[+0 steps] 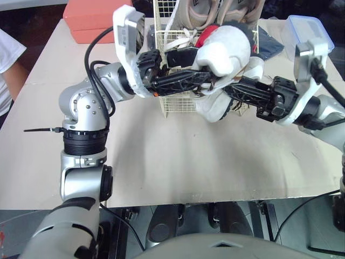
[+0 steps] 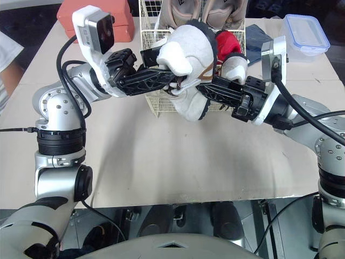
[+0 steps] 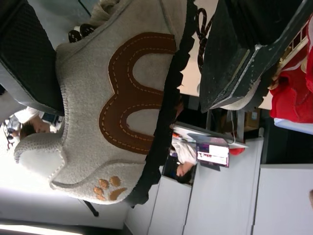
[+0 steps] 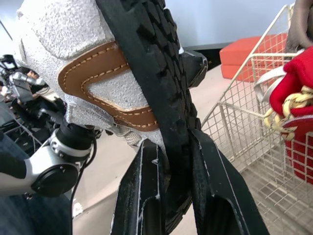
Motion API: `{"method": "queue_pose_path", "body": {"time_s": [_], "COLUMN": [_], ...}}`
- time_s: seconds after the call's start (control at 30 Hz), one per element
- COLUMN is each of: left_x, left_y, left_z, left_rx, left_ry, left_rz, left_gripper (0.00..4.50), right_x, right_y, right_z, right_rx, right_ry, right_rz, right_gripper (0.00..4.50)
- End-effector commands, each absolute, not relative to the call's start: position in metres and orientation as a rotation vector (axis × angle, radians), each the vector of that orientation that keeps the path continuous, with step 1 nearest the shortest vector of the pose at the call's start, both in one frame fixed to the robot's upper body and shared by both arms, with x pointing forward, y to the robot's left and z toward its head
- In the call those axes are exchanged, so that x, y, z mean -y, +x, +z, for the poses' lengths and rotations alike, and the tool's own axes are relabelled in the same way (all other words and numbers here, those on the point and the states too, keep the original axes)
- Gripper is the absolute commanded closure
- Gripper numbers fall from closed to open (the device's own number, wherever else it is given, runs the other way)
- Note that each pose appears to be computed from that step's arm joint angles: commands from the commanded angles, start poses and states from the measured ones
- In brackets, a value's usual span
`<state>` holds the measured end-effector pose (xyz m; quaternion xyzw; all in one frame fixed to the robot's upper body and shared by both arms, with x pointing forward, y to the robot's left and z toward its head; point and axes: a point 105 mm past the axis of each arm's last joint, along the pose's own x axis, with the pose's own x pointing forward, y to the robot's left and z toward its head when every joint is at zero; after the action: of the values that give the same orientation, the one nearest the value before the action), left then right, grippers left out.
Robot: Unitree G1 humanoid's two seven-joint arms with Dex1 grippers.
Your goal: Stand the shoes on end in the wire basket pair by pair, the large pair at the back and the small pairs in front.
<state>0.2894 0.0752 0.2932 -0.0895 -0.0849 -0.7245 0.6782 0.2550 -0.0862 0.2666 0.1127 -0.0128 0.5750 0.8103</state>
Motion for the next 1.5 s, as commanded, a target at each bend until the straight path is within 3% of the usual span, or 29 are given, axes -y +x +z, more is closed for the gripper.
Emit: {"method": "queue_pose_path", "body": {"time_s": [0.03,0.2,0.3,0.4,0.5,0.6,0.7,0.97,1.17,1.5], "left_x": [-0.072,-0.07,-0.071,-0.071,-0.071,-0.072,-0.073,-0.093,-0.106,-0.101], "left_y": [0.284,0.277,0.274,0.273,0.273,0.272,0.271,0.296,0.297,0.309], "left_z": [0.301,0.303,0.305,0.306,0.306,0.305,0.303,0.311,0.308,0.301], "left_rx": [0.212,0.214,0.221,0.22,0.22,0.214,0.205,0.374,0.473,0.604], "left_ry": [-0.151,-0.163,-0.181,-0.191,-0.192,-0.191,-0.189,-0.179,-0.046,0.029], "left_rz": [-1.685,-1.762,-1.794,-1.805,-1.805,-1.813,-1.825,-1.44,-1.131,-0.772], "left_gripper": [0.03,0.03,0.71,2.2,3.4,4.14,4.15,4.2,4.2,4.2], "right_x": [0.08,0.08,0.081,0.081,0.081,0.081,0.082,0.113,0.146,0.167], "right_y": [0.234,0.236,0.237,0.236,0.236,0.236,0.236,0.235,0.239,0.235], "right_z": [0.278,0.272,0.268,0.267,0.267,0.265,0.263,0.265,0.284,0.278], "right_rx": [0.065,0.035,0.018,0.016,0.017,0.009,-0.004,0.064,0.23,0.222], "right_ry": [0.224,0.206,0.198,0.198,0.197,0.196,0.194,0.022,-0.044,-0.153], "right_rz": [1.342,1.335,1.328,1.329,1.329,1.323,1.315,1.173,1.001,0.965], "right_gripper": [4.5,4.5,4.5,4.5,4.5,4.5,4.5,0.63,0.52,0.52]}}
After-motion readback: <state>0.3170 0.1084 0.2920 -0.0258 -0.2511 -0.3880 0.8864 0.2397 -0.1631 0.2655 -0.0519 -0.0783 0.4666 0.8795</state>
